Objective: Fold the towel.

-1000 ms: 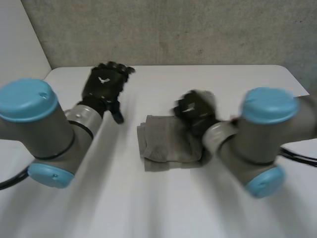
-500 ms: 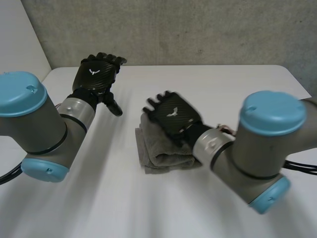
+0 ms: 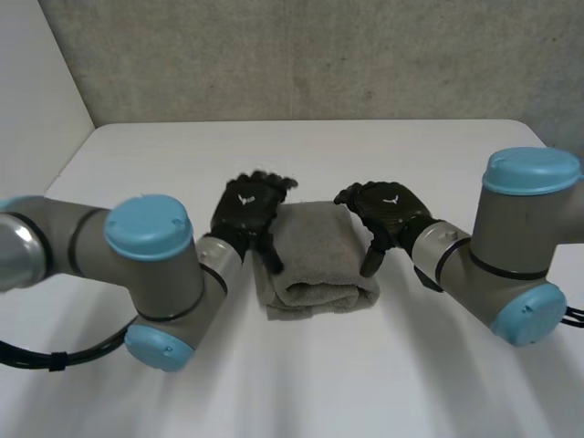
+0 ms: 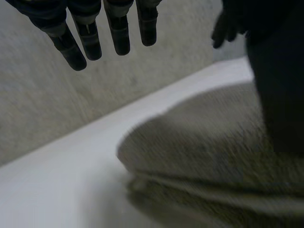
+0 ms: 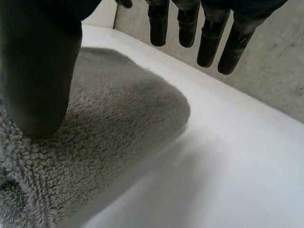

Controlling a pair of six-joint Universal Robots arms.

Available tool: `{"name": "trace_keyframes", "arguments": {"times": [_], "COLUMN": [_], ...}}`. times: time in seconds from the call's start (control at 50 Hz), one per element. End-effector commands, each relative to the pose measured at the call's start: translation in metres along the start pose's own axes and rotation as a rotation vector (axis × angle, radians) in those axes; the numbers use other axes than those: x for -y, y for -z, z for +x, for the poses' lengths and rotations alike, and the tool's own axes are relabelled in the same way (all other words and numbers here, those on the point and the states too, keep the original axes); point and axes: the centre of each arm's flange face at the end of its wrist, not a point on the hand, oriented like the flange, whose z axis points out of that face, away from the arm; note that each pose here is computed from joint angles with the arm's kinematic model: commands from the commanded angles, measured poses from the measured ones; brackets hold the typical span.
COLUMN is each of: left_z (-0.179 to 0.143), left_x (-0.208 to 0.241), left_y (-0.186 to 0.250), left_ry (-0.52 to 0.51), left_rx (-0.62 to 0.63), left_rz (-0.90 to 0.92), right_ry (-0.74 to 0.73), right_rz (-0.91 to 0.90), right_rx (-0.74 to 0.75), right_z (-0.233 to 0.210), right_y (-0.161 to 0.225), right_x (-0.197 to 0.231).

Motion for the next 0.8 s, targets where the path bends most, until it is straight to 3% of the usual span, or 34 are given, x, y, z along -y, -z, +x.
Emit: {"name": "trace_keyframes", "arguments": {"times": [0.02, 0.24, 0.46, 0.5, 0.66, 0.8], "left_z": [0.004, 0.0, -0.015, -0.023, -0.065, -0.076], "left_x": [-0.025, -0.022, 0.047, 0.061, 0.118, 0.132], "left_y": [-0.003, -0.001, 0.015, 0.019, 0.052, 0.069], "left_ry": [-0.003, -0.005, -0.003, -0.001, 0.007, 0.009], "left_rx": [-0.009, 0.015, 0.052, 0.071, 0.175, 0.226], "left_rz": [-0.06, -0.076, 0.034, 0.057, 0.083, 0.096], "right_ry": [-0.032, -0.037, 0.004, 0.01, 0.006, 0.002], "right_rz": [-0.04, -0.067, 0.131, 0.161, 0.236, 0.247], "right_rx": [0.012, 0.023, -0.052, -0.078, -0.429, -0.486], "right_z": [0.0, -0.003, 0.012, 0.016, 0.07, 0.081], "right_y": [-0.017, -0.017, 0.021, 0.029, 0.073, 0.087], "right_x": [-0.02, -0.021, 0.059, 0.071, 0.11, 0.116]}}
